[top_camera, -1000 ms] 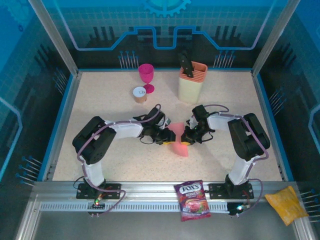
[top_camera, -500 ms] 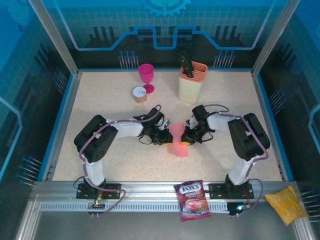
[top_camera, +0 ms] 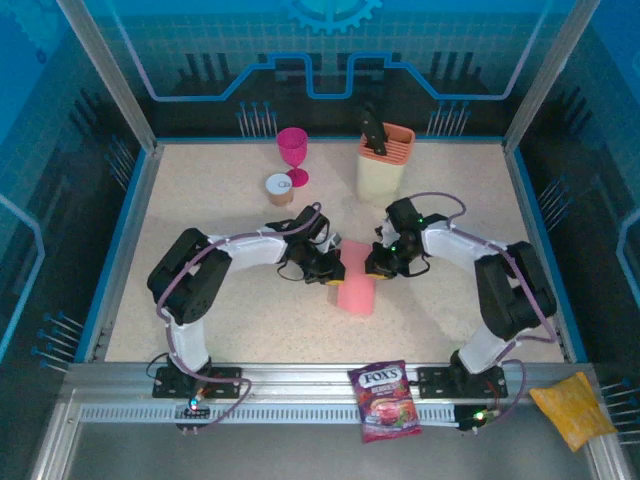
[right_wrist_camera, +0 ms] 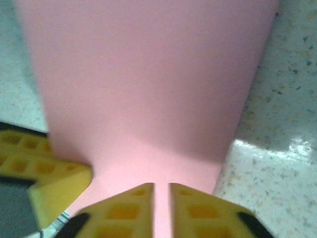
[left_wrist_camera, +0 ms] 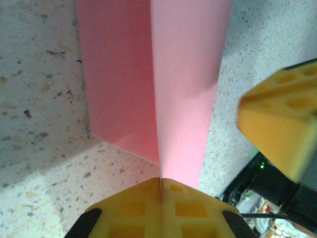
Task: Fold a paper plane with a square sheet of paper (pick it up from the middle)
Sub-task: Third fold the triangle at the center of the table.
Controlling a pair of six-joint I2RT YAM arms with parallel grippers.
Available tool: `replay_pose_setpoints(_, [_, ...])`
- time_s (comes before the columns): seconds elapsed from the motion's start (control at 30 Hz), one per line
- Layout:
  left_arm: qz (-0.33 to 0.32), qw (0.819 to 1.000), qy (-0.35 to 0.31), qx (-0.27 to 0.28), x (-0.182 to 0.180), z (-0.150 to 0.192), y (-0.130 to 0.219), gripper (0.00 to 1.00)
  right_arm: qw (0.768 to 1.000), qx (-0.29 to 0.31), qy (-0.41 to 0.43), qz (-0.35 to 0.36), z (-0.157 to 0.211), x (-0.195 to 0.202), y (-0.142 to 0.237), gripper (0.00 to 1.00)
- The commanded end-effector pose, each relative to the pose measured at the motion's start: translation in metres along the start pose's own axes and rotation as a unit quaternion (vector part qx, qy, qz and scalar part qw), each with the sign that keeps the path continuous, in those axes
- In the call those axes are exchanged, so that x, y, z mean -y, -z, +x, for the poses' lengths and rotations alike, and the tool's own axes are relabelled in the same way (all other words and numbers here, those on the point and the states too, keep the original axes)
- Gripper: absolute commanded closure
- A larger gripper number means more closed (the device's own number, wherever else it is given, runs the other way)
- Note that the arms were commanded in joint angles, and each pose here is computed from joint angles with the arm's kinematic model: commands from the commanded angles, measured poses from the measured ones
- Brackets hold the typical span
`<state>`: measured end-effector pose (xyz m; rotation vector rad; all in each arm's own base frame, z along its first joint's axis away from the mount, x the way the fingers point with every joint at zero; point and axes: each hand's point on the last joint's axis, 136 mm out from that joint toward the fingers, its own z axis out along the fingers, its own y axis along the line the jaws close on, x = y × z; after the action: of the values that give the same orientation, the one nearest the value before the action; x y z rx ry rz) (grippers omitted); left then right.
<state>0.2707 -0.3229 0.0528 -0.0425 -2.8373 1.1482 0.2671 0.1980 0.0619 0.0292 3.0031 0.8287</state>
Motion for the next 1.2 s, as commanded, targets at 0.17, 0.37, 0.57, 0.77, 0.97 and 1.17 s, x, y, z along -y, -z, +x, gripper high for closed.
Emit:
replay_pose_setpoints(0.17, [0.0,0.994,0.081,-0.069,0.002,0.015,0.004,1.0,0.989,-0.016,0.12,0.089,0.053,-0.019,0.007,0.55])
replay_pose_setpoints(0.37, [0.001,0.988,0.13,-0.088,-0.006,0.019,-0.006,1.0,0.978,0.007,0.173,0.117,0.072,-0.03,0.0,0.4])
replay_pose_setpoints(0.57, [-0.006,0.983,0.157,-0.093,-0.012,0.021,-0.009,1.0,0.971,0.028,0.207,0.115,0.081,-0.045,-0.001,0.34])
replay_pose_setpoints(0.77, [-0.004,0.98,0.173,-0.098,-0.011,0.02,-0.012,1.0,0.964,0.012,0.235,0.126,0.086,-0.054,-0.014,0.3])
replay_pose_setpoints(0.97, [-0.002,0.979,0.18,-0.099,-0.012,0.02,-0.013,1.0,0.959,0.009,0.242,0.147,0.084,-0.057,-0.026,0.31])
replay_pose_setpoints(1.17, [-0.003,0.979,0.179,-0.099,-0.012,0.021,-0.013,1.0,0.96,0.018,0.235,0.148,0.077,-0.062,-0.028,0.38])
